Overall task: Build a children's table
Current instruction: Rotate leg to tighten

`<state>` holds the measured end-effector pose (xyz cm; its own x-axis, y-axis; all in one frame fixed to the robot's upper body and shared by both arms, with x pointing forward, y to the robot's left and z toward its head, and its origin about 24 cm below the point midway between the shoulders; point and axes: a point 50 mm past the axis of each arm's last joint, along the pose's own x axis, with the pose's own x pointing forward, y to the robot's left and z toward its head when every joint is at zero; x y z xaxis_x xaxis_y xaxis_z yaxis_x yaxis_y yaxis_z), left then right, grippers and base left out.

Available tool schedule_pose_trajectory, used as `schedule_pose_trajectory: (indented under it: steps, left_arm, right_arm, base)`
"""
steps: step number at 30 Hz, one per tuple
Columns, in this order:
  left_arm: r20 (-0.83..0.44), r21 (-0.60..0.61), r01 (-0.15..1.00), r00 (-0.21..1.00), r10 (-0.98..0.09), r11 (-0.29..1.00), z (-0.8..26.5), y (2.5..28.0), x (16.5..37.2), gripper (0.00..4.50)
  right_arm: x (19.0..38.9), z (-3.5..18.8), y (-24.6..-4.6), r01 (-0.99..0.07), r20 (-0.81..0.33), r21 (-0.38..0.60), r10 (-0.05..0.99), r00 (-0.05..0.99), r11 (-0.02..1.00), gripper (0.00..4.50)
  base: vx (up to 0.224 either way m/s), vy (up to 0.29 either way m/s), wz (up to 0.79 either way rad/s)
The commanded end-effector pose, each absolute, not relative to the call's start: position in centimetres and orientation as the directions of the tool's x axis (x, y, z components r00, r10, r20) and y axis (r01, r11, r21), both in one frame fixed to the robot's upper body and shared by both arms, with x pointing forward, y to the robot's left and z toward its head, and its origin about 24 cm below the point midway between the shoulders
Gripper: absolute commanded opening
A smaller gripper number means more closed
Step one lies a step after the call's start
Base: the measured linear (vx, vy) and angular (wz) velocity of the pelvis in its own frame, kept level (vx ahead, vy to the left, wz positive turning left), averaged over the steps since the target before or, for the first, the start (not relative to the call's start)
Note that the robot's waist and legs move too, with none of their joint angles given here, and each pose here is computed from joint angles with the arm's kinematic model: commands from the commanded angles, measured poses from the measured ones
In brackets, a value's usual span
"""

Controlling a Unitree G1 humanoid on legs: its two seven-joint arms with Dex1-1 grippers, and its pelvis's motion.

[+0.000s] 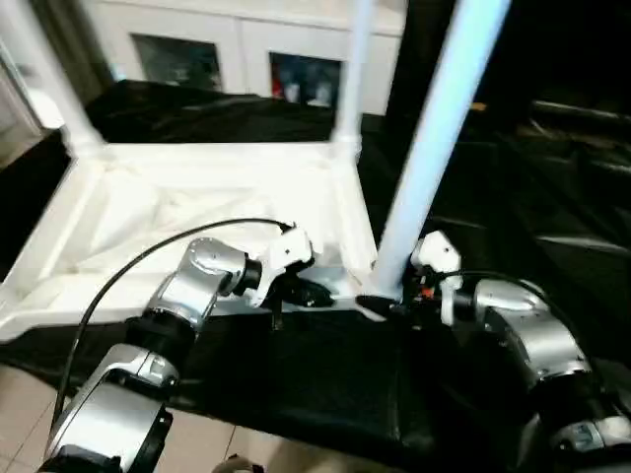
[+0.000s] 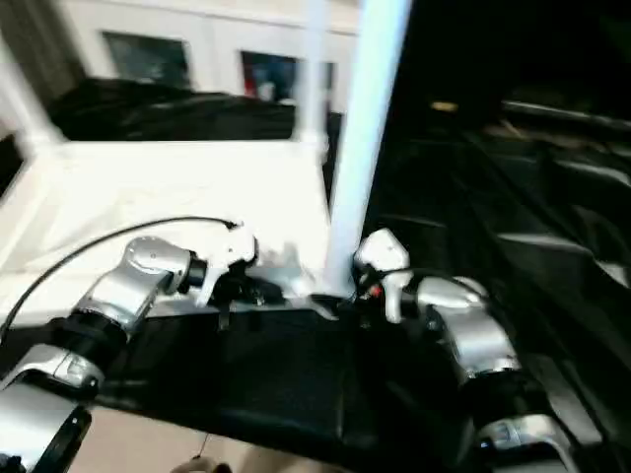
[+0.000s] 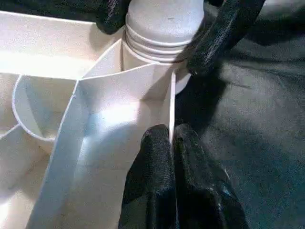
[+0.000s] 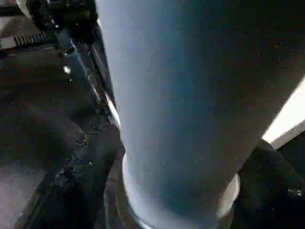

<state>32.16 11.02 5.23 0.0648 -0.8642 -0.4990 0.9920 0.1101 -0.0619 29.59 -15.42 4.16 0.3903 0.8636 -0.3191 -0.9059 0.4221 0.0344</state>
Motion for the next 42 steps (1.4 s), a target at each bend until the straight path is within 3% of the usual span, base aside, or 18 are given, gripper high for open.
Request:
schedule_pose_trajectory:
  steps: [1, 6, 13, 17, 19, 23, 24, 25, 29, 31, 34, 37, 42]
  left_arm:
    - [-0.467, -0.093, 0.994, 0.009, -0.884, 0.06, 5.1, 9.9, 31.6, 0.0]
    - [-0.466, -0.093, 0.994, 0.004, -0.885, 0.053, 5.2, 10.0, 31.5, 0.0]
    - [-0.467, -0.083, 0.994, 0.023, -0.884, 0.07, 5.3, 10.0, 31.7, 0.0]
    - [-0.474, -0.062, 0.989, 0.087, -0.876, 0.132, 5.2, 9.9, 32.2, 0.0]
    - [-0.47, -0.038, 0.975, 0.177, -0.865, 0.221, 5.1, 9.8, 32.8, 0.0]
    - [-0.448, 0.001, 0.87, 0.441, -0.778, 0.493, 5.1, 8.7, 34.8, 0.0]
    - [-0.448, 0.001, 0.869, 0.443, -0.776, 0.495, 5.1, 8.6, 34.9, 0.0]
    - [-0.436, 0.004, 0.829, 0.505, -0.745, 0.559, 5.0, 7.9, 35.3, 0.0]
    - [-0.415, 0.007, 0.8, 0.548, -0.726, 0.6, 5.2, 6.1, 35.5, 0.0]
    - [-0.392, 0.005, 0.807, 0.545, -0.741, 0.591, 5.5, 4.6, 35.5, 0.0]
    - [-0.385, 0.007, 0.824, 0.525, -0.759, 0.566, 5.7, 3.9, 35.4, 0.0]
    - [-0.376, 0.012, 0.861, 0.475, -0.796, 0.508, 5.7, 3.6, 35.0, 0.0]
    - [-0.373, 0.0, 0.897, 0.411, -0.832, 0.443, 5.6, 3.8, 34.6, 0.0]
  right_arm:
    - [29.4, 4.7, -14.6, -0.934, -0.304, 0.023, 0.892, 0.334, 0.357, 3.62]
    - [29.2, 4.7, -14.6, -0.94, -0.305, 0.036, 0.899, 0.314, 0.34, 3.48]
    - [29.1, 4.6, -14.7, -0.937, -0.3, 0.055, 0.901, 0.313, 0.344, 2.86]
    - [29.2, 3.9, -14.5, -0.916, -0.313, 0.06, 0.879, 0.359, 0.396, 2.72]
    - [30.0, 3.1, -14.6, -0.86, -0.345, 0.018, 0.81, 0.474, 0.511, 2.72]
    - [31.6, 1.2, -14.4, -0.587, -0.364, 0.05, 0.562, 0.743, 0.808, 2.72]
    - [31.6, 1.2, -14.4, -0.582, -0.364, 0.051, 0.558, 0.746, 0.812, 2.72]
    - [32.1, 0.7, -14.1, -0.447, -0.37, 0.093, 0.448, 0.814, 0.889, 2.71]
    - [32.5, 0.1, -12.9, -0.285, -0.399, 0.16, 0.326, 0.857, 0.945, 2.71]
    - [32.7, 0.3, -11.1, -0.315, -0.38, 0.161, 0.353, 0.855, 0.935, 2.71]
    - [32.8, 0.8, -10.0, -0.37, -0.343, 0.143, 0.397, 0.852, 0.918, 2.71]
    - [32.9, 1.6, -9.3, -0.438, -0.287, 0.154, 0.464, 0.838, 0.886, 3.4]
    - [33.1, 2.2, -9.3, -0.505, -0.271, 0.143, 0.524, 0.807, 0.851, 3.81]
  base:
    - [0.0, 0.0, 0.0]
    - [0.0, 0.0, 0.0]
    - [0.0, 0.0, 0.0]
    - [0.0, 0.0, 0.0]
    - [0.0, 0.0, 0.0]
    - [0.0, 0.0, 0.0]
    - [0.0, 0.0, 0.0]
    - [0.0, 0.0, 0.0]
    - [0.0, 0.0, 0.0]
    - [0.0, 0.0, 0.0]
    - [0.0, 0.0, 0.0]
    - [0.0, 0.0, 0.0]
    - [0.0, 0.0, 0.0]
